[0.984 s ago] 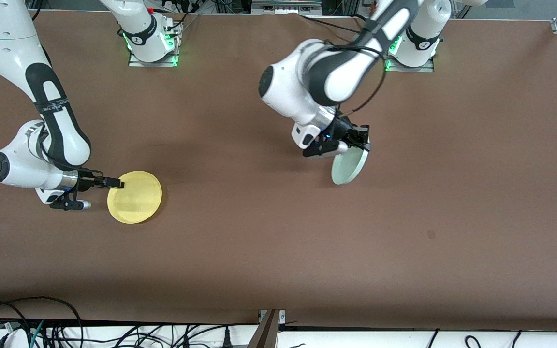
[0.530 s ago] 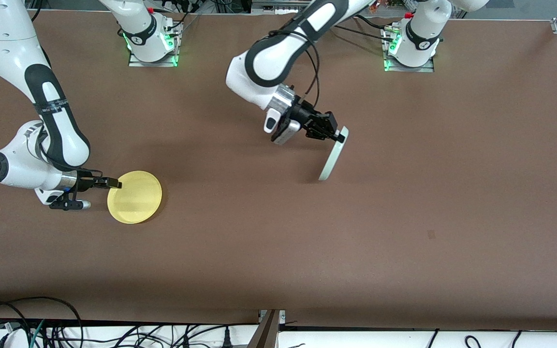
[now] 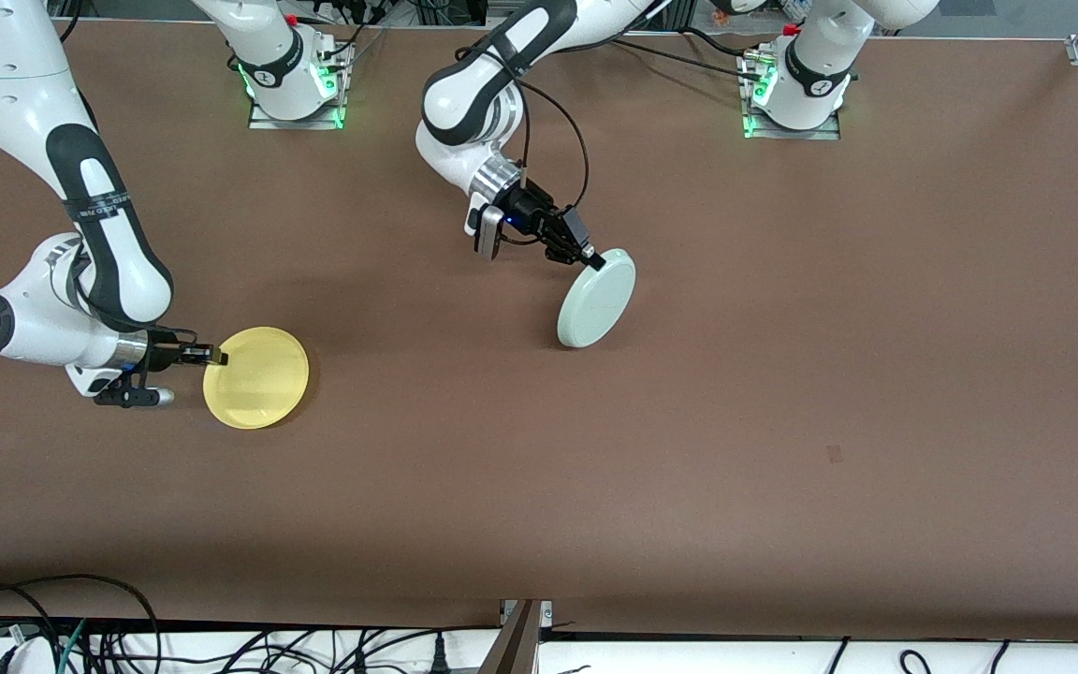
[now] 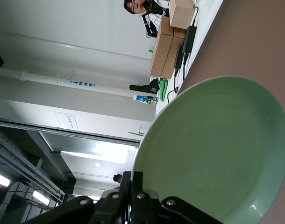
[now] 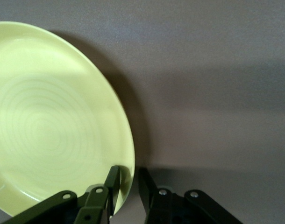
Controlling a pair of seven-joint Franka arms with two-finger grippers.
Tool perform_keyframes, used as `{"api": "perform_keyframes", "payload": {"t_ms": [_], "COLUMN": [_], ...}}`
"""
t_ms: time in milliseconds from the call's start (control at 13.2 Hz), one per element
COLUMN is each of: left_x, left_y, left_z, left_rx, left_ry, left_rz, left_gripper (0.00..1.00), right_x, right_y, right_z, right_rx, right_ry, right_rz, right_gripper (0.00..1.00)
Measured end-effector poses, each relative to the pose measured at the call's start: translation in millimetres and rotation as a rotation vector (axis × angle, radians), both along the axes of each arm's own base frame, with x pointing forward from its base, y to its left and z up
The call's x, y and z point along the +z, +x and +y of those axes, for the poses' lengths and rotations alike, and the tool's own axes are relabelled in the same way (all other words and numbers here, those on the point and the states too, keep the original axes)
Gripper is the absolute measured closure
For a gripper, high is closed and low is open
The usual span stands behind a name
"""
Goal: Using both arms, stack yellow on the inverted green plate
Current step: 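Flip the green plate with the left gripper while the right gripper grips yellow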
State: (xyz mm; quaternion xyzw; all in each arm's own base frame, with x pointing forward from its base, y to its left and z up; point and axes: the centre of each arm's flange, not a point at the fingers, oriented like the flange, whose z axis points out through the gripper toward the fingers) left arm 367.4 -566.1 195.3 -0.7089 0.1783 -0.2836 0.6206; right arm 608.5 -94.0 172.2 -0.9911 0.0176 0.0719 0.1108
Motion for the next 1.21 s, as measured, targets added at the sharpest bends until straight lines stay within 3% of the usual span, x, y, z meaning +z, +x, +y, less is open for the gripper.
{"api": "perform_keyframes", "payload": {"t_ms": [227,605,908,1059,1211], "left_x": [-8.7,-45.8,-50.3,-51.6,-53.2], "left_y": [0.5,-25.2,-32.0,-32.2,-32.9], "left_z": [-5.7,-12.8,-15.3,-15.3,-15.8], "left_rx": [-0.059,-0.114,-0.128,-0.130,-0.134], "left_ry": [0.029,0.043,0.053,0.053,0.052], "left_rz": [-0.055,-0.096,-0.110,-0.108,-0.105], "left_gripper": [0.97,0.97,0.97,0.82,0.59], "right_x": [2.0,27.5,76.9,93.6,98.9], "right_y": [1.2,18.8,41.2,46.7,47.8], "right_z": [1.6,9.8,16.5,20.9,25.5], "right_rx": [0.005,0.038,0.081,0.098,0.110], "right_ry": [0.005,0.042,0.089,0.103,0.112], "right_rz": [0.001,0.024,0.058,0.067,0.081], "right_gripper": [0.84,0.86,0.87,0.87,0.87]}}
